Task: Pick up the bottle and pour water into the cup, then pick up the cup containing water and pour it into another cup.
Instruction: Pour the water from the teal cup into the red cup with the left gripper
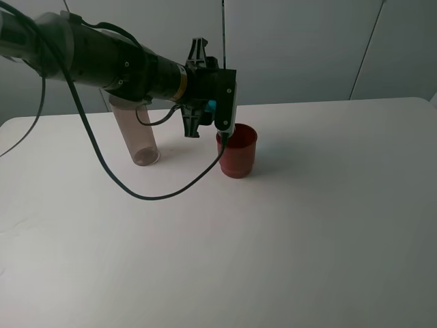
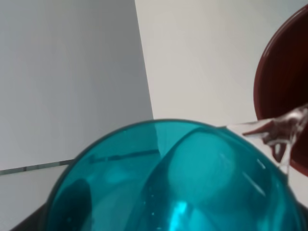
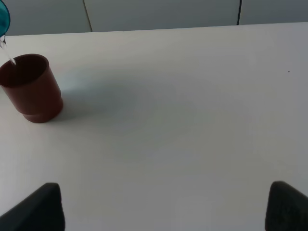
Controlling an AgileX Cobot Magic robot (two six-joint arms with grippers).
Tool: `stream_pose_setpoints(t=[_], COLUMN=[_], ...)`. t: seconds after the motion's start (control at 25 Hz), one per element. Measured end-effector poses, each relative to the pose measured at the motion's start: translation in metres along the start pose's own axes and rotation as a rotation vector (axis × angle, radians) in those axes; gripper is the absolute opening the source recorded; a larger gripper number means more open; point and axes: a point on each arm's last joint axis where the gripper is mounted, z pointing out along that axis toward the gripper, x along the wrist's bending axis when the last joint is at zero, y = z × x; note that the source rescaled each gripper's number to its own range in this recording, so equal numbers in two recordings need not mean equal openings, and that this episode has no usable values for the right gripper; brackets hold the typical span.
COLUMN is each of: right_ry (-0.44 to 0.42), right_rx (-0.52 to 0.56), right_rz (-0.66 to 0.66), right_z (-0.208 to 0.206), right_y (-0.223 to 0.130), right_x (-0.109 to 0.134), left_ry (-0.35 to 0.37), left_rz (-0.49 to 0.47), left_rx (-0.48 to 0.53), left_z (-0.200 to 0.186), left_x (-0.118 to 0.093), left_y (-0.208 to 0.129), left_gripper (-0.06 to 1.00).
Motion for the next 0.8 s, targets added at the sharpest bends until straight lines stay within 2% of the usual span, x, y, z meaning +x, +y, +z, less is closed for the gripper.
stream_pose_setpoints(t=[0.8], right_ry=[0.000], right_rx=[0.000], right_rz=[0.000], right_z=[0.0000], right_y=[0.0000], right_x=[0.0000], left_ry=[0.012], left_rz=[0.147], left_rx=[0.022], left_z=[0.0000], left_x=[-0.0006], left_y=[0.0049], left_gripper=[0.06])
